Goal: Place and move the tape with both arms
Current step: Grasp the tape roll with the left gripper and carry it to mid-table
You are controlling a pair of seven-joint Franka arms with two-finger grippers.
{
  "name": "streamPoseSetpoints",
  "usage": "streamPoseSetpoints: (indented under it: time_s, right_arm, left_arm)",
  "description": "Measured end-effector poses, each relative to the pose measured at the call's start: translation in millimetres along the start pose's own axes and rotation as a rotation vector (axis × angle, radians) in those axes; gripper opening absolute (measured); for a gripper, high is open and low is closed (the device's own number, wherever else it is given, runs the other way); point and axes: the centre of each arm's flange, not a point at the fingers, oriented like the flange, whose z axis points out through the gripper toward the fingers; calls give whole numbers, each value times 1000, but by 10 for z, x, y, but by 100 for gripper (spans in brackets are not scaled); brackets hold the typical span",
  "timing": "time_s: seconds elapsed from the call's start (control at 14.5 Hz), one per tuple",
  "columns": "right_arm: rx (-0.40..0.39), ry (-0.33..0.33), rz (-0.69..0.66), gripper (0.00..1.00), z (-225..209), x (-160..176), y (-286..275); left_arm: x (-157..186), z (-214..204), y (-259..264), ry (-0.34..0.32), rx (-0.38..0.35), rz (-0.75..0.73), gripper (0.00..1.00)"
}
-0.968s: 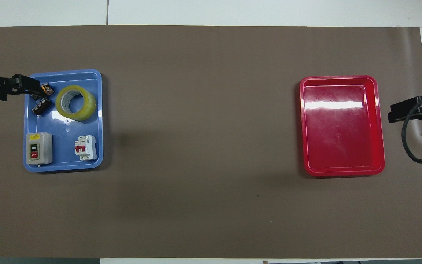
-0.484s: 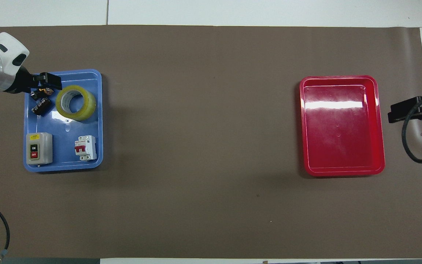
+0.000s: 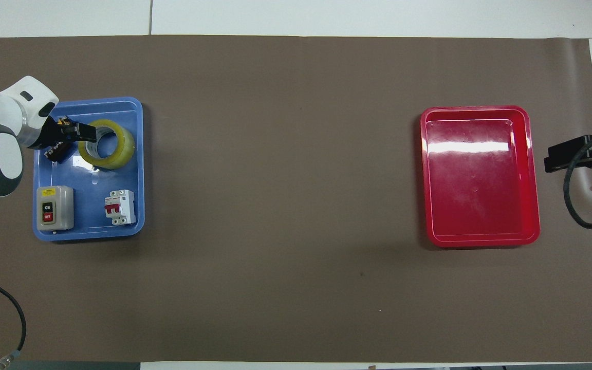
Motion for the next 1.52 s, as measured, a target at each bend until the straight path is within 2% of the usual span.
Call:
streamPoseSetpoints:
  time_s: [0.21, 0.28, 0.35, 0.41, 0.76, 0.83, 1.04, 1.18, 1.31, 1.52]
  right_arm:
    - [0, 0, 0, 100, 0, 0, 0]
    - [0, 0, 0, 100, 0, 0, 0]
    - [0, 0, 0, 100, 0, 0, 0]
    - [0, 0, 0, 100, 0, 0, 0]
    - [0, 0, 0, 100, 0, 0, 0]
    - [0, 0, 0, 100, 0, 0, 0]
    - [0, 0, 0, 100, 0, 0, 0]
    - [0, 0, 0, 100, 0, 0, 0]
    - [0, 0, 0, 100, 0, 0, 0]
    - [0, 0, 0, 100, 0, 0, 0]
  left_arm:
    - [-40, 169, 53, -2, -2, 8, 100]
    - [-54, 201, 62, -6, -3, 9, 94]
    - [-68, 224, 64, -9, -3, 5, 94]
    - [-83, 242, 64, -13, -3, -9, 89]
    - [-115, 244, 79, -25, -4, -51, 27]
    - [-117, 196, 84, -34, -4, -52, 21]
    - [-59, -189, 161, -78, -6, -55, 21]
    - [-3, -571, 430, -100, -6, -90, 21]
    - [-4, -794, 964, -89, -8, -134, 21]
    - [-166, -787, 1913, -85, -13, -182, 21]
